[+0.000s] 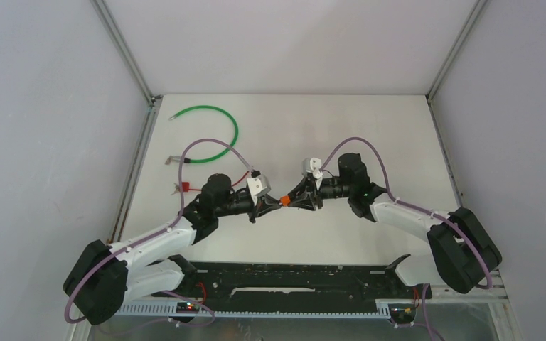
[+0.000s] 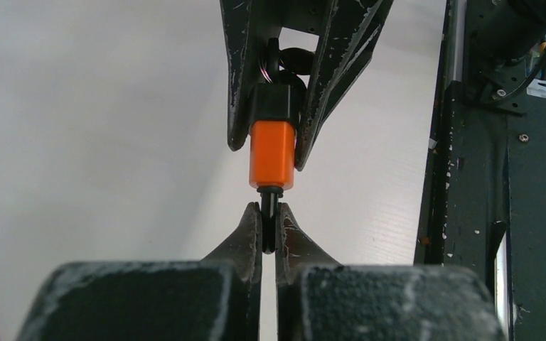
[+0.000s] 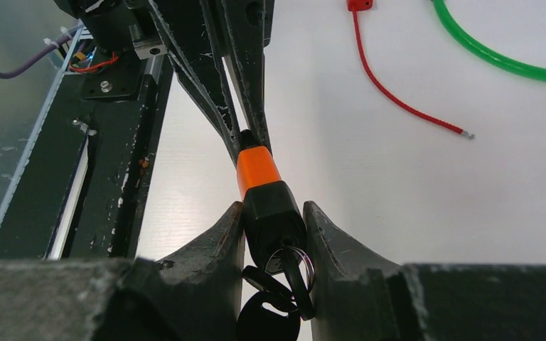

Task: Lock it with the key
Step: Lock the lock.

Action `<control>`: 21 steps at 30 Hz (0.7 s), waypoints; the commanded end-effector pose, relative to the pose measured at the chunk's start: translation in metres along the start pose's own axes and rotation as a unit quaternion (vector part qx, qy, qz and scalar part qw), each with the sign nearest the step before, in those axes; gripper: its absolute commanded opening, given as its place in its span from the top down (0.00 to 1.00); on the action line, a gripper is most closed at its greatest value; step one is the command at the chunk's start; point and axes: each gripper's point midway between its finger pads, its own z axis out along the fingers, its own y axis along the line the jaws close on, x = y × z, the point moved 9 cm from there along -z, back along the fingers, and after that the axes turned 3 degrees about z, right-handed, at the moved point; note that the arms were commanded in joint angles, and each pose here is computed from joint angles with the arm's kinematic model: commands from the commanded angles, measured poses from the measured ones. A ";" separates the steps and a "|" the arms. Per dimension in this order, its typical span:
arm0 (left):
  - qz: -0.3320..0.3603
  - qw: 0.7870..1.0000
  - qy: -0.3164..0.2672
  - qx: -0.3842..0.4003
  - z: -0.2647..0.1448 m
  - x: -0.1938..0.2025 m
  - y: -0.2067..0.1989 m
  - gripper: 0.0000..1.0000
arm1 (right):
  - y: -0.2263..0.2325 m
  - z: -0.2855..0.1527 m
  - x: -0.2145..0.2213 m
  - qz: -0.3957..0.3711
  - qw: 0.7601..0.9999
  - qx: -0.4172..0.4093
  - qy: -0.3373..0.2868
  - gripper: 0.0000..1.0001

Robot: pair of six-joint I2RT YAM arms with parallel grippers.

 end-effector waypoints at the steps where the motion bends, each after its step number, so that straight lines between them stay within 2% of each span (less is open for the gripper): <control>1: 0.106 0.982 -0.157 0.014 0.007 -0.072 -0.001 1.00 | 0.028 0.024 -0.027 0.017 0.991 -0.135 -0.017 1.00; 13: 0.107 0.982 -0.153 0.016 0.007 -0.071 -0.002 1.00 | 0.027 0.027 -0.022 0.009 0.991 -0.133 -0.008 1.00; 21: 0.125 0.984 -0.124 -0.016 0.003 -0.065 0.003 1.00 | 0.009 0.002 -0.021 0.014 0.995 -0.101 -0.008 1.00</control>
